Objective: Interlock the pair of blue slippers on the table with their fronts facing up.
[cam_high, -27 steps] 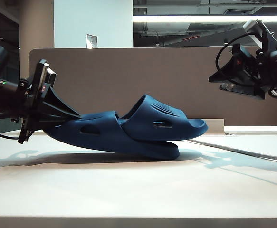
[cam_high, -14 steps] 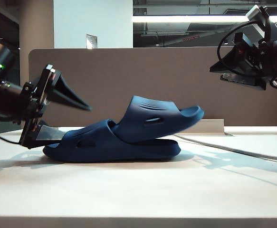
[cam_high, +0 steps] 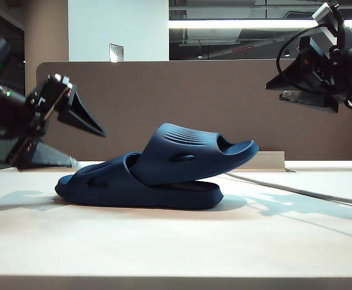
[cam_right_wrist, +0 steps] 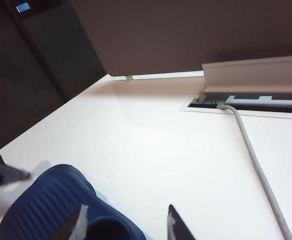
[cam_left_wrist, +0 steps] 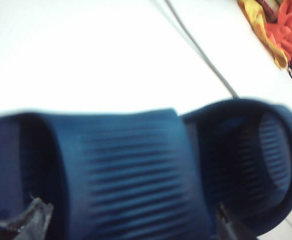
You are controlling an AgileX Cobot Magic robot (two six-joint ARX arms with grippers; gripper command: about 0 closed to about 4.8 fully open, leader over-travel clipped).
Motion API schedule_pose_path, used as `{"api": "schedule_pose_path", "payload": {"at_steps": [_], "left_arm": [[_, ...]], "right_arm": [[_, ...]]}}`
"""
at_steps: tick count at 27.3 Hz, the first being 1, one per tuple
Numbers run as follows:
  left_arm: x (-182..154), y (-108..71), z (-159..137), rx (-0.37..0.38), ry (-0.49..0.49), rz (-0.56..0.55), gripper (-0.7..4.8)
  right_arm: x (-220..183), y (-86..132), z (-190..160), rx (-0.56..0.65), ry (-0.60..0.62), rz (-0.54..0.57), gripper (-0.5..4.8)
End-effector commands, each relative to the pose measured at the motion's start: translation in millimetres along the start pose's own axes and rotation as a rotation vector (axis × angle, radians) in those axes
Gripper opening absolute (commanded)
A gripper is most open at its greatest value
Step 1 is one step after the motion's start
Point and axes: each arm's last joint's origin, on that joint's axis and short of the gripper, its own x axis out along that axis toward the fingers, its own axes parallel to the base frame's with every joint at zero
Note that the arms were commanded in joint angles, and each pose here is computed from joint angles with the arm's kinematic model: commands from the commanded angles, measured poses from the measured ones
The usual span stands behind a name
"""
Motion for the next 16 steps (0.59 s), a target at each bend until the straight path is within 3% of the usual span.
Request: {"api": "schedule_pose_path", "payload": {"at_steps": [1,4,7,13,16], "left_arm": [[-12,-10.1,11,0.056,-0.054,0.05,4.44],[-31,-28.5,24,0.112,-0.129,0.037,4.3],[-64,-62.5,42,0.223,-0.276,0.04,4.12],[-143,-132.8,51,0.4,-0.603,0.103,2.09],[-165,-150.1,44,0.422,-0.668,0.133,2.04]], "right_arm": [[-1,2,3,-0.011,-0.014,0.009,2.03],[-2,3,6,-0.018,-0.025,0.011,2.03],[-8,12,19,-0.06,-0.076,0.02,2.03],[-43,44,58,-0.165,-0.206,-0.111,2.03],[-63,57,65,-0.205,-0.185,-0.227,2.03]]}}
